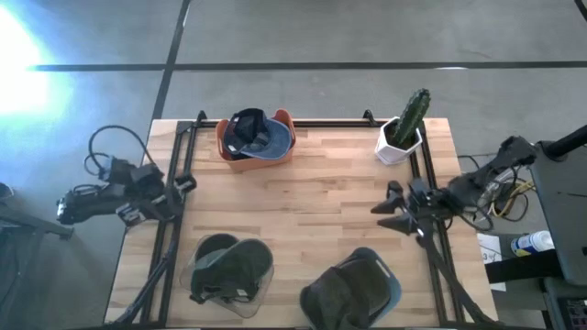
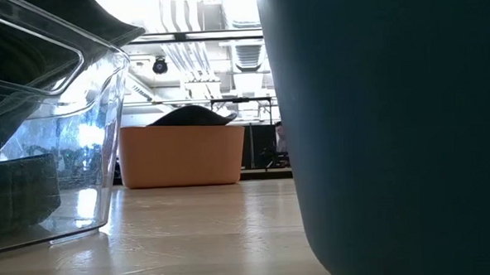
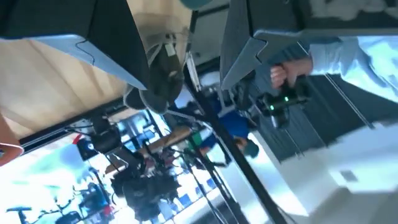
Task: Pick & Place hat
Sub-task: Return to Home Position
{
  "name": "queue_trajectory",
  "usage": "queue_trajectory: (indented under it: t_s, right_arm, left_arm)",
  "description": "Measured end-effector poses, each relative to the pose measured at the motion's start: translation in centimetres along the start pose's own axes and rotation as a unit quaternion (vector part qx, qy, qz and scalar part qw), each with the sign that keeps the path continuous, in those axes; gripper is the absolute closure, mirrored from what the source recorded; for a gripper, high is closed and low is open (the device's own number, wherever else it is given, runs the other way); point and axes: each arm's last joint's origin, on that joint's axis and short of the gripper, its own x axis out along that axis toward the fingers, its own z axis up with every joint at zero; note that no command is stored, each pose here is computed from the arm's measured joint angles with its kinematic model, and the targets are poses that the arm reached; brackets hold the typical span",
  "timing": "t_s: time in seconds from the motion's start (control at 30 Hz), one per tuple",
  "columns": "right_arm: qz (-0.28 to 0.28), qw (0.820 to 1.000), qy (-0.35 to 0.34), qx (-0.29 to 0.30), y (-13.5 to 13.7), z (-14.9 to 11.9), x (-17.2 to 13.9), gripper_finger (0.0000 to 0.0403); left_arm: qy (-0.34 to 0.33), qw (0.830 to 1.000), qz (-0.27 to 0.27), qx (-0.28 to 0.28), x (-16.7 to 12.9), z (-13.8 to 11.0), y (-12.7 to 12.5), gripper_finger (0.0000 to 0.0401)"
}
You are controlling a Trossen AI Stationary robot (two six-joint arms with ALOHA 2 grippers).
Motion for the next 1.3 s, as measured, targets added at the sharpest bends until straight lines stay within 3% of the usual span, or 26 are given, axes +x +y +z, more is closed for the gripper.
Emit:
queue_trajectory:
  t_s: [0.2,0.37,0.43,0.5,0.57,0.7,0.77,0.87,1.0,1.17,1.23,1.3]
  right_arm:
    - [0.064,0.998,-0.019,0.005,-3.7,-2.4,0.3,0.0211]
    - [0.034,0.999,-0.009,-0.030,-6.1,-4.1,-0.1,0.0211]
    - [0.015,0.999,-0.014,-0.039,-6.9,-4.6,-0.4,0.0211]
    - [-0.025,0.999,-0.022,-0.043,-7.9,-5.3,-0.7,0.0211]
    - [-0.063,0.997,-0.027,-0.046,-8.8,-6.0,-1.0,0.0211]
    - [-0.097,0.994,-0.012,-0.053,-10.1,-7.7,-1.5,0.0211]
    - [-0.106,0.993,0.003,-0.057,-10.8,-8.7,-1.8,0.0211]
    - [-0.118,0.991,0.022,-0.062,-11.7,-10.0,-2.3,0.0211]
    - [-0.148,0.983,0.080,-0.075,-12.7,-11.4,-3.1,0.0211]
    - [-0.187,0.967,0.148,-0.093,-13.6,-12.4,-4.3,0.0211]
    - [-0.176,0.971,0.134,-0.090,-13.4,-12.0,-4.3,0.0211]
    - [-0.167,0.975,0.117,-0.085,-13.1,-11.7,-4.4,0.0211]
  left_arm:
    - [-0.020,1.000,0.007,-0.003,-1.1,-2.4,0.5,0.0282]
    - [-0.035,0.999,-0.014,-0.008,-2.3,-5.3,1.0,0.0282]
    - [-0.033,0.998,-0.029,-0.052,-2.6,-6.0,0.9,0.0282]
    - [0.000,0.990,-0.036,-0.137,-2.5,-6.1,1.0,0.0282]
    - [0.017,0.963,-0.041,-0.265,-2.4,-6.0,1.0,0.0282]
    - [0.003,0.865,-0.029,-0.501,-2.4,-5.8,1.0,0.0282]
    - [0.004,0.823,-0.027,-0.568,-2.4,-5.9,1.1,0.0282]
    - [0.004,0.795,-0.025,-0.606,-2.4,-6.0,1.1,0.0282]
    - [0.003,0.798,-0.022,-0.602,-2.5,-6.0,1.0,0.0282]
    - [-0.005,0.821,-0.045,-0.568,-3.1,-5.7,0.0,0.0282]
    - [-0.007,0.832,-0.060,-0.551,-3.3,-5.6,-0.5,0.0282]
    - [-0.003,0.831,-0.059,-0.552,-3.4,-5.8,-0.5,0.0282]
